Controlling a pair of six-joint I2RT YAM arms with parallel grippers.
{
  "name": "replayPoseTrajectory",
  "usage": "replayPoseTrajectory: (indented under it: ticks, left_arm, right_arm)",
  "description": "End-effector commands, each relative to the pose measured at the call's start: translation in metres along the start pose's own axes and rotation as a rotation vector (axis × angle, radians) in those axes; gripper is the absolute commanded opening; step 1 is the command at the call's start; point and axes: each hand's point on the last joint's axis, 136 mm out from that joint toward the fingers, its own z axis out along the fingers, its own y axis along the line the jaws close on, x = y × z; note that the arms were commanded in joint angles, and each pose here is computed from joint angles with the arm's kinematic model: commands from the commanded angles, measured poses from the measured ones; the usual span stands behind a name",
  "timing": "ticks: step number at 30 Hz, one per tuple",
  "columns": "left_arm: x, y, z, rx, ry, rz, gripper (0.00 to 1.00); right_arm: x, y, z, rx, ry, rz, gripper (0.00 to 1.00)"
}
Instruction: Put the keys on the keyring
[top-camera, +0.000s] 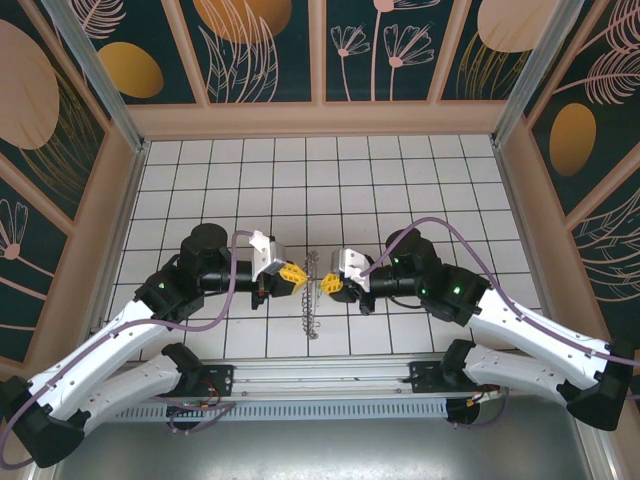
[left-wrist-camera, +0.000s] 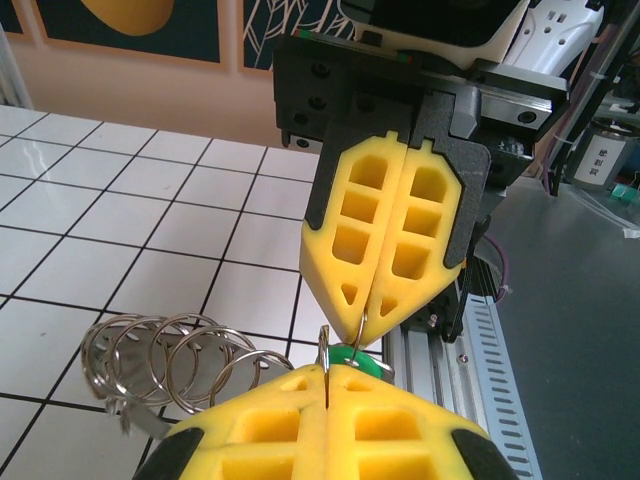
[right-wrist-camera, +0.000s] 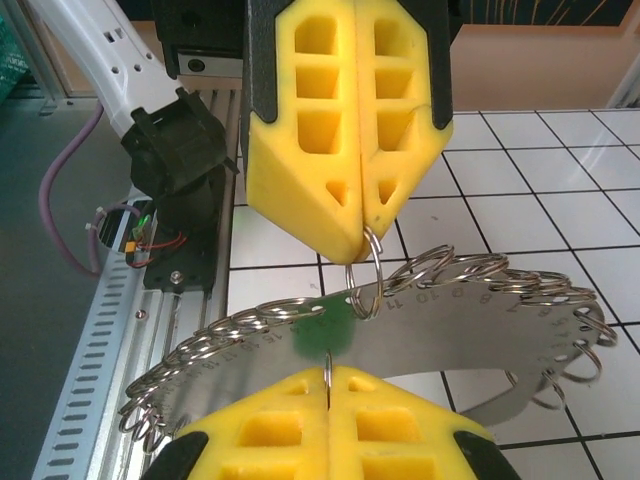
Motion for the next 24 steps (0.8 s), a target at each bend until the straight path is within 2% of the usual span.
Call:
replayPoseTrajectory:
  ticks: [1,24]
  left_arm:
    - [-0.020,-0.005,-0.004,0.020,-0.050,0.066,0.00]
    - [-0.020,-0.006,-0.005,0.021,-0.054,0.070,0.00]
  right_arm:
    - [-0.029,-0.001,-0.005,0.003,-0.084,-0.042,0.00]
    - [-0.040,-0.011,-0.011,0.026,-0.129,-0.010,0.00]
